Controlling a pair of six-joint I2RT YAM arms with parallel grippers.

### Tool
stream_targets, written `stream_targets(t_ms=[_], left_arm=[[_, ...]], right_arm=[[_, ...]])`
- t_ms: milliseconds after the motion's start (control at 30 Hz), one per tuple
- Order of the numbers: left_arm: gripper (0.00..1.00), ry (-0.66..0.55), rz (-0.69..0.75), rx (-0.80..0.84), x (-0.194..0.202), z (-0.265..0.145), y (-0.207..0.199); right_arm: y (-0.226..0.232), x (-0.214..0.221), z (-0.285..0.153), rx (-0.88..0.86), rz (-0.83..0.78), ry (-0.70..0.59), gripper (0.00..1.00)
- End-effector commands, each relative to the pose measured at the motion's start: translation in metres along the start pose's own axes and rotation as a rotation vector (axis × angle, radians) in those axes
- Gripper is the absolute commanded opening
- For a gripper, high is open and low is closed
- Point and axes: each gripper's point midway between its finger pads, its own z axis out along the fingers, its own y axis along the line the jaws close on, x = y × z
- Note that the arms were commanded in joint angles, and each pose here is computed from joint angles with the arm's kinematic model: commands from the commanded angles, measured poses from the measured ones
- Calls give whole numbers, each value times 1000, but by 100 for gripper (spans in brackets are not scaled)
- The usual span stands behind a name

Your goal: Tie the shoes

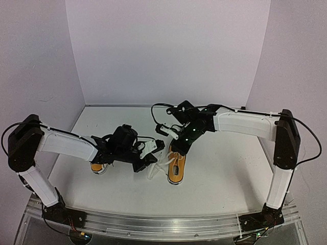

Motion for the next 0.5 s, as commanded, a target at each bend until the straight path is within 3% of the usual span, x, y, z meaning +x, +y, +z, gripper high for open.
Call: stream_targets(t_ms=[0,467], left_arm=[[0,-134,-8,-86,-40,11,26],[0,-202,12,-124,-55,39,41]], right_arm=[[1,-18,-22,-9,19,-110,0],[13,-10,-29,-58,28,-134,0]])
